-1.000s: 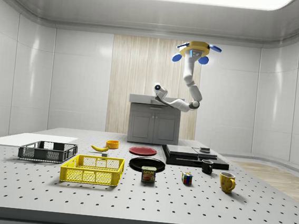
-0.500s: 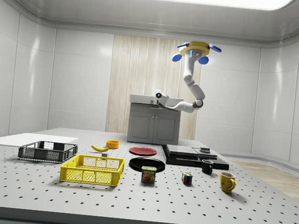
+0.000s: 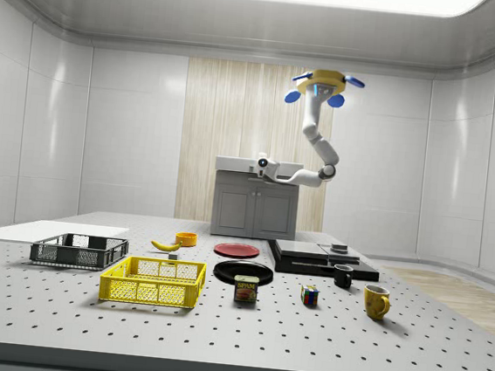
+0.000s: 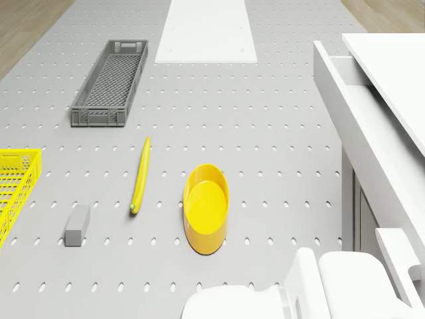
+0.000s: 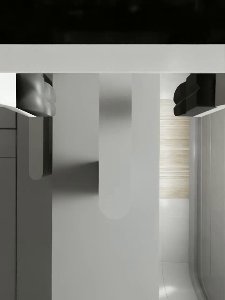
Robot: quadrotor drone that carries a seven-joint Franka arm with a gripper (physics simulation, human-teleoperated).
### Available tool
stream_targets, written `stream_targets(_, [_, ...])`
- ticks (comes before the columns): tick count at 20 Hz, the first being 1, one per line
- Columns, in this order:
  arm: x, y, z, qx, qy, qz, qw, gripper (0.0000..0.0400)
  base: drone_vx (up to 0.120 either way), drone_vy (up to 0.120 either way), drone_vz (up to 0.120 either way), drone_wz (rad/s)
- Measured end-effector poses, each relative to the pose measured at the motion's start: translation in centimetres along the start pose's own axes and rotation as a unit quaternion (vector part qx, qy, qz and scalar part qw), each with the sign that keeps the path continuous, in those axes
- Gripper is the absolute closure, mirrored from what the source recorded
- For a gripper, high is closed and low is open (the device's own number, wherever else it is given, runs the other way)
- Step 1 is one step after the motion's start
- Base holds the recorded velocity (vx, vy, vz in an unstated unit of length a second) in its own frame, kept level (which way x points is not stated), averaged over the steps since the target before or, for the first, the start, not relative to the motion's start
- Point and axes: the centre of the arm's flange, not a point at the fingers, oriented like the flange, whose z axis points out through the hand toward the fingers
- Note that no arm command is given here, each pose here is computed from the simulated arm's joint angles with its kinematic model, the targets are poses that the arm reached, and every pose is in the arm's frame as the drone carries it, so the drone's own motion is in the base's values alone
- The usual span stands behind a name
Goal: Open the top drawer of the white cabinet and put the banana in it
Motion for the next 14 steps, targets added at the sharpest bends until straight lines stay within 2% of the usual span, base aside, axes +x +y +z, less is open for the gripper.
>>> stream_targets(5, [-0.2, -0.14, 0.16, 0.0, 0.0, 0.0, 1.0, 0.0006, 0.0, -0.12, 0.0, 0.0])
stream_targets(6, [-0.21, -0.15, 0.18, 0.0, 0.0, 0.0, 1.0, 0.0028, 0.0, -0.08, 0.0, 0.0])
stream_targets(8, [-0.24, -0.17, 0.2, 0.0, 0.0, 0.001, 1.0, 0.0133, 0.0, 0.0, 0.0, 0.0])
stream_targets(10, [-0.26, -0.19, 0.22, 0.0, 0.0, 0.001, 1.0, 0.0197, 0.0, 0.0, 0.0, 0.0])
stream_targets(12, [-0.27, -0.19, 0.22, 0.0, 0.0, 0.001, 1.0, 0.0235, 0.0, 0.0, 0.0, 0.0])
stream_targets(14, [-0.26, -0.18, 0.2, -0.001, 0.001, 0.002, 1.0, 0.0247, 0.0, 0.0, 0.0, 0.0])
